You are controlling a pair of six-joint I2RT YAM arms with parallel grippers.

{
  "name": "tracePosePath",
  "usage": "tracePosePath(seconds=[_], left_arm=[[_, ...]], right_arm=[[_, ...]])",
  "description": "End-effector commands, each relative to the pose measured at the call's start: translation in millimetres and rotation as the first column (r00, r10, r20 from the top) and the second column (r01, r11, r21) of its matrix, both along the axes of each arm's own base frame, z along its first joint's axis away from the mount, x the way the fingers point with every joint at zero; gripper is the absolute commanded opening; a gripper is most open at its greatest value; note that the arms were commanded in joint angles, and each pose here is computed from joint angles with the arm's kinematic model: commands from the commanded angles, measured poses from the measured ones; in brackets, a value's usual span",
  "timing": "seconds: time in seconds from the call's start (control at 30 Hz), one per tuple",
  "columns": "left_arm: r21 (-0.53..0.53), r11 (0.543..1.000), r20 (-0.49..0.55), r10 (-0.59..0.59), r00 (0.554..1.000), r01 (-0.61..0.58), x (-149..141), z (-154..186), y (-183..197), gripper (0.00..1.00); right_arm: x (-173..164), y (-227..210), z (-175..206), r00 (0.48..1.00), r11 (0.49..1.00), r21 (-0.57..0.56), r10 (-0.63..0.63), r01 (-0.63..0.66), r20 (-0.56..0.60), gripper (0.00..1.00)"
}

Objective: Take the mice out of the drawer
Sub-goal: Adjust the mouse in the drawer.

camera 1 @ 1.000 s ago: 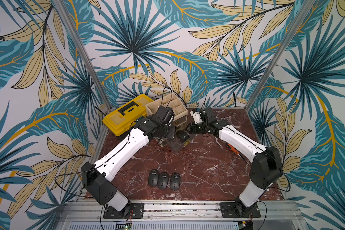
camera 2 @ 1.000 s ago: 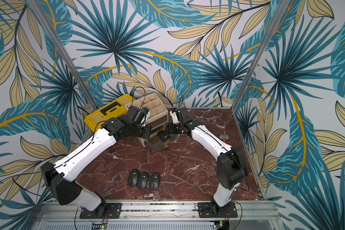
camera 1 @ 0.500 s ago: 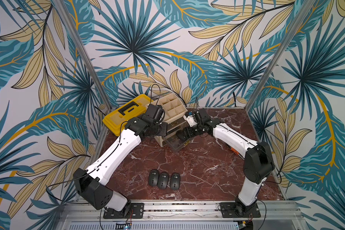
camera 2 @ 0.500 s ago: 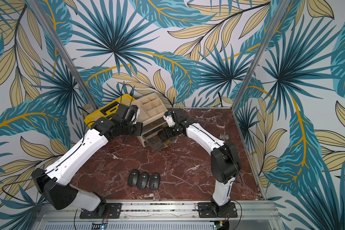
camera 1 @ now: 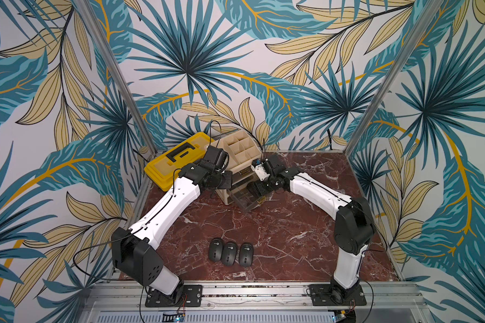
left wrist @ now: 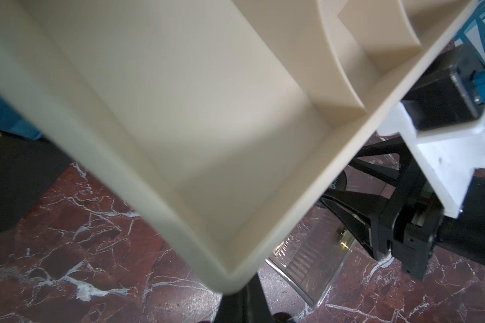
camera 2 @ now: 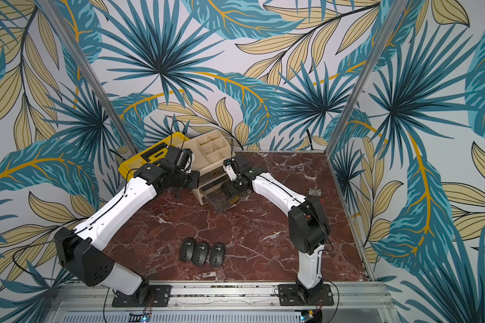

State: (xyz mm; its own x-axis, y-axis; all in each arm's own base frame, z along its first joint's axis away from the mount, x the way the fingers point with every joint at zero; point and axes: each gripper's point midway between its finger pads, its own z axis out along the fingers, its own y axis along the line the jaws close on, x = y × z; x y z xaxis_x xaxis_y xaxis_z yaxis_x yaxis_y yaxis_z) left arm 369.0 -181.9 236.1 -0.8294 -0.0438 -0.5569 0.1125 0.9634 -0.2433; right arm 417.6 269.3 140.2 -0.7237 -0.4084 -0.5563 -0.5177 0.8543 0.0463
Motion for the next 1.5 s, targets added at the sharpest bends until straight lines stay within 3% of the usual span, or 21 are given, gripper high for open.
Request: tracePosePath(seconds=[0.0, 0.27, 0.53, 0.6, 0.73, 0.8, 1.07, 1.47], left_arm=[[-0.025, 1.0, 0.024, 0.008, 1.0, -0.008, 8.4, 6.3, -1.9, 0.0], [-0.021, 1.0, 0.012, 0.001, 1.0, -0.001, 11.2, 1.3, -3.5, 0.0], [-0.028, 1.0, 0.005, -0.005, 1.0, 0.005, 11.0, -0.2, -4.9, 0.0], [-0.021, 1.0, 0.009, -0.008, 1.0, 0.008, 10.7, -0.1, -4.6, 0.0], [-0.01, 1.0, 0.008, -0.01, 1.0, 0.01, 12.8, -2.7, -2.8, 0.0], [-0.012, 1.0, 0.007, -0.009, 1.0, 0.009, 13.8, -3.9, -2.8, 0.0], [-0.035, 0.999, 0.011, -0.018, 1.0, 0.018, 18.0, -3.5, -8.0, 0.0], [-0.072, 0.996, 0.032, -0.044, 0.999, 0.046, 24.0, -6.7, -17.2, 0.0]], right_arm=[[-5.8, -19.8, -29.6, 0.991, 0.99, -0.099, -0.109, 0.102, -0.074, 0.66], [-3.3, -12.9, -9.6, 0.978, 0.978, 0.034, -0.202, 0.204, -0.059, 0.6], [-6.0, -8.7, 17.7, 0.949, 0.931, 0.184, -0.304, 0.314, -0.084, 0.54], [-10.0, -0.4, 21.9, 0.953, 0.928, 0.224, -0.281, 0.299, -0.112, 0.44], [-18.8, 11.3, 23.6, 0.948, 0.909, 0.285, -0.258, 0.303, -0.186, 0.08], [-22.1, 15.8, 22.5, 0.942, 0.9, 0.304, -0.252, 0.312, -0.222, 0.0], [-28.0, 24.4, 5.5, 0.893, 0.881, 0.28, -0.272, 0.38, -0.358, 0.0], [-43.5, 21.3, -6.0, 0.773, 0.834, 0.186, -0.365, 0.519, -0.52, 0.0]])
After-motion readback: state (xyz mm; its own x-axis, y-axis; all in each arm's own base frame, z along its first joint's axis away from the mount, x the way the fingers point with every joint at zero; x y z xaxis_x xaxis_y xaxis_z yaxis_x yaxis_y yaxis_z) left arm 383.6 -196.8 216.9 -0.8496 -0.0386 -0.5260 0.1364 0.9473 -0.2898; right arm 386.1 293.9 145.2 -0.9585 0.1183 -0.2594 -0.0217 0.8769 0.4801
